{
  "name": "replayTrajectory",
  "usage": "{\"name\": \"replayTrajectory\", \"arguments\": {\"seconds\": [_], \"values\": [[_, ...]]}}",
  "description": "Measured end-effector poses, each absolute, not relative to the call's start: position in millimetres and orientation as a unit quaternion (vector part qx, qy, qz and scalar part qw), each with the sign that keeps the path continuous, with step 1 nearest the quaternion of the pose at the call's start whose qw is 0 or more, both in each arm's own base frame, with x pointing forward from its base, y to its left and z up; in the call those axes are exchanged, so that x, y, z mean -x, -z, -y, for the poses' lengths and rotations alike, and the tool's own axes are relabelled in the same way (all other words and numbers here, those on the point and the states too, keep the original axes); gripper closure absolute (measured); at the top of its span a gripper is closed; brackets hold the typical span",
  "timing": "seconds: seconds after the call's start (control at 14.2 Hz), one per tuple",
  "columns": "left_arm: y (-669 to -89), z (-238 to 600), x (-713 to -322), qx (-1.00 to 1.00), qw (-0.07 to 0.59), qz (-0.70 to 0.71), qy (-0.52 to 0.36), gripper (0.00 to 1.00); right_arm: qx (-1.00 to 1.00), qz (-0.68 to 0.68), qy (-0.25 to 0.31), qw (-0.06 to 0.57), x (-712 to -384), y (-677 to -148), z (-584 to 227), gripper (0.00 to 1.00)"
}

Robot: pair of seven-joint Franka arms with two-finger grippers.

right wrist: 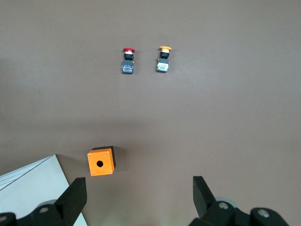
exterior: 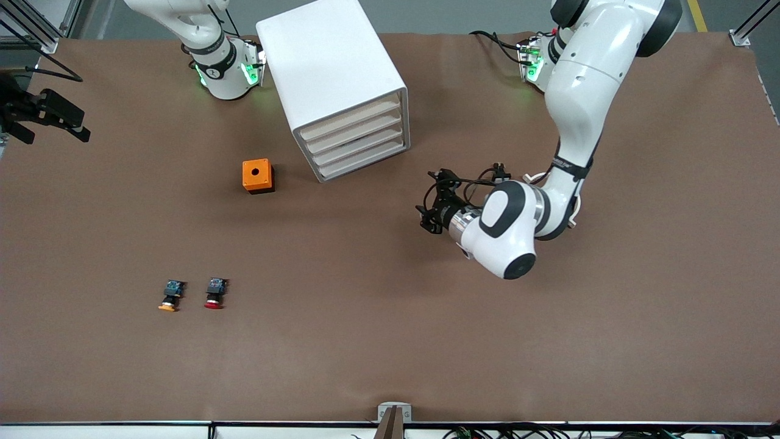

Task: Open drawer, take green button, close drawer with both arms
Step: 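Reach the left gripper to the white cabinet's drawer handle, then pull the drawer open with the left gripper while the right gripper approaches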

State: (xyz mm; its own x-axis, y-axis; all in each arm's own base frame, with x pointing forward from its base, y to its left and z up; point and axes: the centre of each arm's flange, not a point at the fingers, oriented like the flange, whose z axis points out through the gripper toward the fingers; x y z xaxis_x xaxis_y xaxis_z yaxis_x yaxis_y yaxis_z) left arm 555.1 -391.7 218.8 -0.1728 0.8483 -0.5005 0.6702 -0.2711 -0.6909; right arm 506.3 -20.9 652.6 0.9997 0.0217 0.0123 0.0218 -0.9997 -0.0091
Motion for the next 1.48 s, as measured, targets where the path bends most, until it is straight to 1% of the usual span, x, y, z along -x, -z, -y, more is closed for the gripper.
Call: {"name": "replayTrajectory", "arguments": {"seconds": [0.21, 0.42, 0.56, 0.63, 0.7, 0.77, 0.84, 0.91, 0.99, 1.06, 1.13, 1.2, 1.27, 1.34, 1.41, 1.48], "values": [[-190.7, 417.6, -533.2, 0.573, 0.148, 0.627, -0.508, 0.00, 1.000, 0.010, 0.001, 0.005, -505.2, -651.6, 21.6, 0.00], [-165.1, 434.7, -513.1, 0.532, 0.190, 0.636, -0.526, 0.00, 1.000, 0.010, -0.003, 0.005, -504.4, -650.3, 21.5, 0.00], [-152.9, 446.1, -499.5, 0.513, 0.213, 0.636, -0.536, 0.02, 1.000, 0.010, -0.004, 0.005, -504.4, -649.7, 21.5, 0.00], [-149.0, 451.4, -493.2, 0.506, 0.223, 0.635, -0.539, 0.09, 1.000, 0.009, -0.004, 0.006, -504.4, -649.7, 21.6, 0.00], [-146.0, 456.4, -487.1, 0.501, 0.233, 0.634, -0.542, 0.09, 1.000, 0.008, -0.004, 0.006, -504.4, -649.7, 21.6, 0.00], [-143.5, 460.7, -480.8, 0.496, 0.244, 0.631, -0.543, 0.14, 1.000, 0.007, -0.004, 0.006, -504.4, -649.7, 21.6, 0.00], [-141.1, 465.2, -473.1, 0.494, 0.257, 0.627, -0.545, 0.23, 1.000, 0.006, -0.004, 0.006, -504.4, -649.7, 21.6, 0.00], [-139.4, 469.8, -465.1, 0.494, 0.270, 0.621, -0.545, 0.23, 1.000, 0.006, -0.004, 0.006, -504.4, -649.6, 21.5, 0.00], [-137.8, 474.3, -457.2, 0.495, 0.281, 0.615, -0.545, 0.28, 1.000, 0.005, -0.004, 0.008, -504.4, -649.5, 21.2, 0.00], [-136.0, 478.3, -449.9, 0.496, 0.291, 0.610, -0.545, 0.31, 1.000, 0.005, -0.004, 0.011, -504.4, -649.5, 20.5, 0.00], [-133.5, 481.2, -444.1, 0.493, 0.300, 0.609, -0.543, 0.32, 1.000, 0.005, -0.004, 0.014, -504.5, -649.5, 20.0, 0.00], [-130.8, 483.0, -439.7, 0.490, 0.308, 0.609, -0.542, 0.36, 1.000, 0.005, -0.003, 0.015, -504.5, -649.5, 19.8, 0.00], [-127.6, 484.2, -436.1, 0.487, 0.315, 0.610, -0.540, 0.36, 1.000, 0.005, -0.003, 0.016, -504.5, -649.5, 19.9, 0.00], [-124.2, 485.1, -432.5, 0.485, 0.321, 0.609, -0.539, 0.40, 1.000, 0.005, -0.003, 0.016, -504.5, -649.6, 20.1, 0.00], [-120.2, 486.1, -428.9, 0.482, 0.327, 0.610, -0.538, 0.40, 1.000, 0.005, -0.003, 0.016, -504.6, -649.6, 20.2, 0.00], [-116.0, 487.2, -424.9, 0.478, 0.334, 0.609, -0.537, 0.48, 1.000, 0.005, -0.003, 0.016, -504.6, -649.6, 20.3, 0.00]]}}
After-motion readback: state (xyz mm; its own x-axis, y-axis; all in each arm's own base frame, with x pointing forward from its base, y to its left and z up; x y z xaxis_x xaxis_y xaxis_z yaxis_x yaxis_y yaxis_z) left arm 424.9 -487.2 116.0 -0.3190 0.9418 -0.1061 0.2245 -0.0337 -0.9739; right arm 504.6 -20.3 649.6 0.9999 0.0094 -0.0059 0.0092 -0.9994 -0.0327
